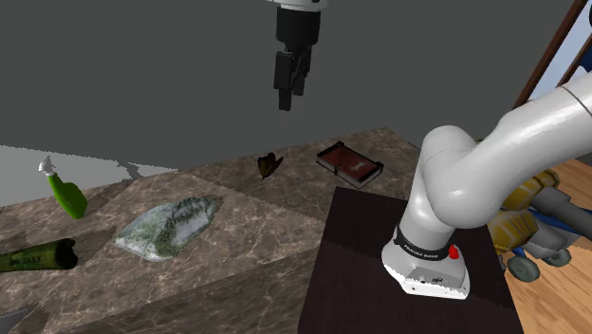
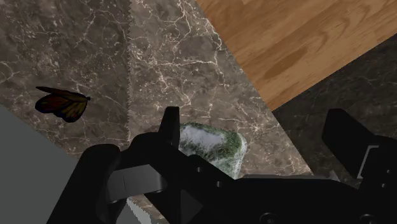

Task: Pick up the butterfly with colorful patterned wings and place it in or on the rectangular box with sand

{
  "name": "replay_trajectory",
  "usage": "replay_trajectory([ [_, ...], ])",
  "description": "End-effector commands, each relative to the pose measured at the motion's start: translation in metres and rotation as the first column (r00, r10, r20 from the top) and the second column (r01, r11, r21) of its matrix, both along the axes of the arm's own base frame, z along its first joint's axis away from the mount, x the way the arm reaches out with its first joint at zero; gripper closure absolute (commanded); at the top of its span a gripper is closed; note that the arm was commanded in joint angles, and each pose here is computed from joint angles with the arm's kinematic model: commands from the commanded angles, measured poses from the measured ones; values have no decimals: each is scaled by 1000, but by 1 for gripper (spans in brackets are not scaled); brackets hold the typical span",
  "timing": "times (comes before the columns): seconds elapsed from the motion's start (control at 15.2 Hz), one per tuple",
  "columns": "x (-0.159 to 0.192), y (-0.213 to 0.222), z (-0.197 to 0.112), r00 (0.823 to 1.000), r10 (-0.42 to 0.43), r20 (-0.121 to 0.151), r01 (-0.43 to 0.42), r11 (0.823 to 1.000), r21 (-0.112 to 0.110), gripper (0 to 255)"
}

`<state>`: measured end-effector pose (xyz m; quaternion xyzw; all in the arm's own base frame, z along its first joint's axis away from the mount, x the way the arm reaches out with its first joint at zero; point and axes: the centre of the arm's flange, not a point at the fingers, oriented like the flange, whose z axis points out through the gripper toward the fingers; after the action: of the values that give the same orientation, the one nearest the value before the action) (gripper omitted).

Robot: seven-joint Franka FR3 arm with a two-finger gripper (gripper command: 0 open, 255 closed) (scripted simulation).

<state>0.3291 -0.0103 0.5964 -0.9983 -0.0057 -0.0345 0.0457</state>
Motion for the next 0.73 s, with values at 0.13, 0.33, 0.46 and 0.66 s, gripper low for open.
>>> replay_trajectory([
  [0.13,13,-8,-22,999,47,-20,-48,999,-25,0],
  [0.33,32,-19,-54,992,117,-52,-120,991,-60,0],
  [0.46,45,-26,-76,984,163,-74,-168,982,-82,0],
  [0.66,64,-37,-109,967,229,-109,-241,964,-112,0],
])
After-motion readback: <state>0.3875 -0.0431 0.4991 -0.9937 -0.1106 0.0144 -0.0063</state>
